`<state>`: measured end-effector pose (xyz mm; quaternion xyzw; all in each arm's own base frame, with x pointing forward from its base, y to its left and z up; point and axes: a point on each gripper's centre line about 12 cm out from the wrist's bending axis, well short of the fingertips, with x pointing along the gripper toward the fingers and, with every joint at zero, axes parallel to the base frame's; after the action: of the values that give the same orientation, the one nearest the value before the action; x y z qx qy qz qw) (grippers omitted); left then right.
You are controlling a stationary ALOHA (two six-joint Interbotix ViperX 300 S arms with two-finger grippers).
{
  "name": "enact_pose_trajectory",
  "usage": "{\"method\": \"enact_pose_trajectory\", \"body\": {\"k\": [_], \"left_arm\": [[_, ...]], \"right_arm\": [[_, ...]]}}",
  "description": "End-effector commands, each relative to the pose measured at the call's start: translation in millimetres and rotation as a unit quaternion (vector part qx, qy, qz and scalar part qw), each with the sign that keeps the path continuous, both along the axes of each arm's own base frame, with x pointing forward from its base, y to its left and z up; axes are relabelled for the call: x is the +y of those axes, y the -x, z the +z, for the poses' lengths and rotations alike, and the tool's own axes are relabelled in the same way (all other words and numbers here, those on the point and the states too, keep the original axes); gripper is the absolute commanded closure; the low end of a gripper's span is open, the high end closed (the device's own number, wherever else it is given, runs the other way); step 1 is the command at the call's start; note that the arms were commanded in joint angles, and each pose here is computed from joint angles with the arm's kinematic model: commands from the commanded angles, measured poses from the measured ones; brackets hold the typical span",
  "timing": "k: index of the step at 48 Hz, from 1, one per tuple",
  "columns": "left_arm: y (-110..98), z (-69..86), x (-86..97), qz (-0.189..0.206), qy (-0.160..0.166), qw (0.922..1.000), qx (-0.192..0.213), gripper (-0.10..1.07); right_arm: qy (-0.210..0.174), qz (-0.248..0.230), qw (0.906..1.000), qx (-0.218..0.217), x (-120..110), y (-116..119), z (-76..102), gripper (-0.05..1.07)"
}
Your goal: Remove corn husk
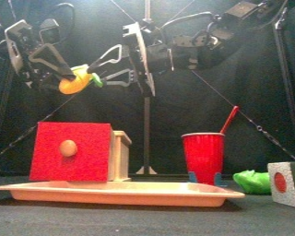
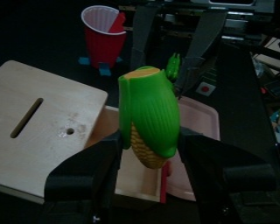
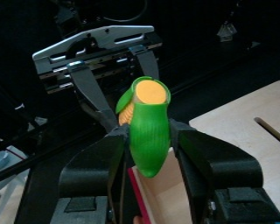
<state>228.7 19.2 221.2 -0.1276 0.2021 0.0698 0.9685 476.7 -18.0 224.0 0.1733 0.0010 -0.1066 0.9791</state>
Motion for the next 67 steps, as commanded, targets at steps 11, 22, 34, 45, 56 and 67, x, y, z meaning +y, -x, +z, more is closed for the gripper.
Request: {"method": "enact_pose_trajectory", "body": {"k": [11,22,34,45,56,67], "left_arm": [[-1.9,4.7,2.1,0.005,0.000,1.0000,-0.006,0.16],[-1.8,4.7,3.3,0.008,0.000,1.0000,-0.006,0.16],[-1.7,4.7,4.4,0.010,0.000,0.9999,-0.006,0.16],[-1.4,4.1,4.4,0.010,0.000,0.9999,-0.005,0.16],[0.3,11.1,10.0,0.023,-0.012,0.9995,-0.017,0.16],[12.5,32.6,9.9,0.017,-0.026,0.9974,-0.065,0.16]], "right_arm": [[0.001,0.000,0.9994,-0.033,0.4,8.4,30.7,0.67],[0.001,0.001,0.9994,-0.033,1.0,11.9,32.0,0.67],[0.001,0.002,0.9994,-0.033,2.3,14.8,32.5,0.67],[0.001,0.003,0.9995,-0.031,3.0,17.0,31.7,0.67],[0.001,0.003,0.9995,-0.030,2.9,19.1,31.7,0.67],[0.002,0.005,0.9994,-0.036,4.4,19.8,36.0,0.67]]}}
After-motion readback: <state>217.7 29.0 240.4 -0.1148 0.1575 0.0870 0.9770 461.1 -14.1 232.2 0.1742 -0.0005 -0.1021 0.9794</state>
